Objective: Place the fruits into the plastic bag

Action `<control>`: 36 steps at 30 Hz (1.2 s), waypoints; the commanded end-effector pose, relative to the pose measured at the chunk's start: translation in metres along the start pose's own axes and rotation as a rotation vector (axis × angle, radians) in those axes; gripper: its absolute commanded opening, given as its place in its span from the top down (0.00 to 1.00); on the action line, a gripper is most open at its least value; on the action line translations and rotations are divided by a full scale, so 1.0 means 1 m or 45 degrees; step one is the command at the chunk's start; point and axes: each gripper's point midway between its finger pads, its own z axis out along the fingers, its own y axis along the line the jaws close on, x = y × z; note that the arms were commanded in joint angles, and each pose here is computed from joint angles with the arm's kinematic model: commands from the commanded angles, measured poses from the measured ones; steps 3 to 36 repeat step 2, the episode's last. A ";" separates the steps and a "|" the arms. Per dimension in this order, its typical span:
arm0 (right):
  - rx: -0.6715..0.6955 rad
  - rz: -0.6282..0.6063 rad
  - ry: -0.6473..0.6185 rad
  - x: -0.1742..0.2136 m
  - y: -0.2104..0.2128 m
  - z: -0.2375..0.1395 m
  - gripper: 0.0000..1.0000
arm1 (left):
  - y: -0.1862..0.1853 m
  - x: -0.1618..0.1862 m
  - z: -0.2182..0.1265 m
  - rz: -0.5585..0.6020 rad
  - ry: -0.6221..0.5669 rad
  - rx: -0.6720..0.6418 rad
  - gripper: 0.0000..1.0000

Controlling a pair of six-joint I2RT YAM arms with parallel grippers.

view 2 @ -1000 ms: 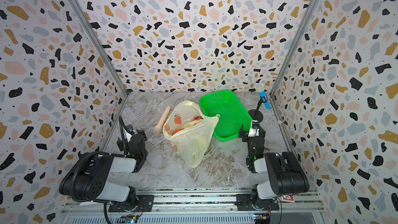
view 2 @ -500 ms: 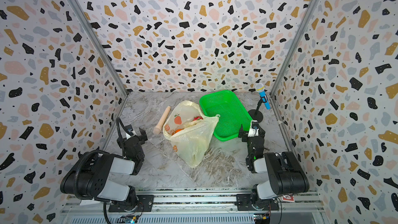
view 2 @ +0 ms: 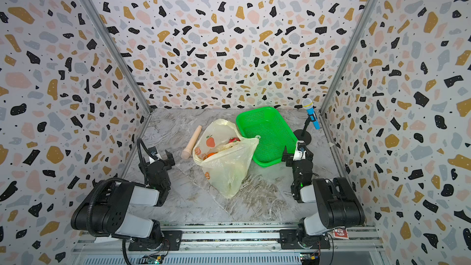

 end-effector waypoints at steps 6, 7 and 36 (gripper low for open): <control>-0.014 -0.035 0.069 0.014 0.001 -0.003 0.01 | 0.000 -0.014 0.002 -0.047 -0.057 0.000 0.01; -0.014 -0.035 0.069 0.014 0.001 -0.003 0.01 | 0.000 -0.014 0.002 -0.047 -0.057 0.000 0.01; -0.014 -0.035 0.069 0.014 0.001 -0.003 0.01 | 0.000 -0.014 0.002 -0.047 -0.057 0.000 0.01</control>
